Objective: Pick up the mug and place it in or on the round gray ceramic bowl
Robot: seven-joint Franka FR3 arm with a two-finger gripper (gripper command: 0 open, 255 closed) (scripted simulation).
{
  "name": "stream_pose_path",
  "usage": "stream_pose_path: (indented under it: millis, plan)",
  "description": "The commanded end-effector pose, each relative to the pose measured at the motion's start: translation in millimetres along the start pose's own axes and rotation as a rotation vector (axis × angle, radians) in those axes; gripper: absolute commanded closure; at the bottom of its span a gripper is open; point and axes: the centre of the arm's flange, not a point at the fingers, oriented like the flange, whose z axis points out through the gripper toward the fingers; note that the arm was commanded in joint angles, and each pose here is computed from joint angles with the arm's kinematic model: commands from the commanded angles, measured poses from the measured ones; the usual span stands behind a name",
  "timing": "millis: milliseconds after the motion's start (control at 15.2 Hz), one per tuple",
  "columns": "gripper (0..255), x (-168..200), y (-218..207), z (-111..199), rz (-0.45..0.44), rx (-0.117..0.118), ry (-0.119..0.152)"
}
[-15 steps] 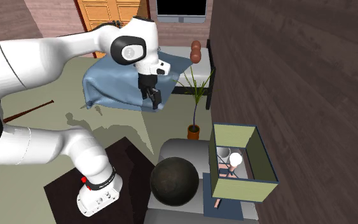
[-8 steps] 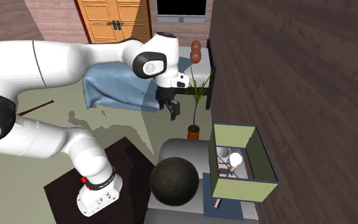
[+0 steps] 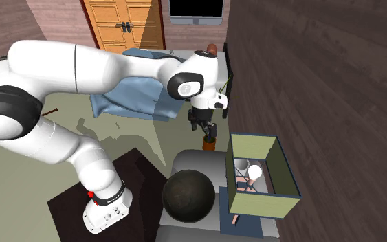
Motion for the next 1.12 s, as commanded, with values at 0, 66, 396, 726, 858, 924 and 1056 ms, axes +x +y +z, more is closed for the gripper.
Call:
stream_pose_path:
  millis: [0, 66, 396, 726, 858, 924, 1056]
  plan:
    - [0, 12.0, 23.8, 11.2, 0.004, -0.011, 0.004]
    - [0, 17.8, 33.9, 15.9, 0.006, -0.015, 0.005]
    - [0, 46.7, 84.6, 39.0, 0.017, -0.037, 0.012]
    - [0, 63.2, 114.5, 62.1, 0.024, -0.05, 0.016]
    - [0, 63.4, 115.0, 72.7, 0.024, -0.05, 0.016]
    - [0, 63.4, 115.3, 77.9, 0.024, -0.05, 0.016]
    - [0, 63.6, 115.8, 88.5, 0.024, -0.05, 0.016]
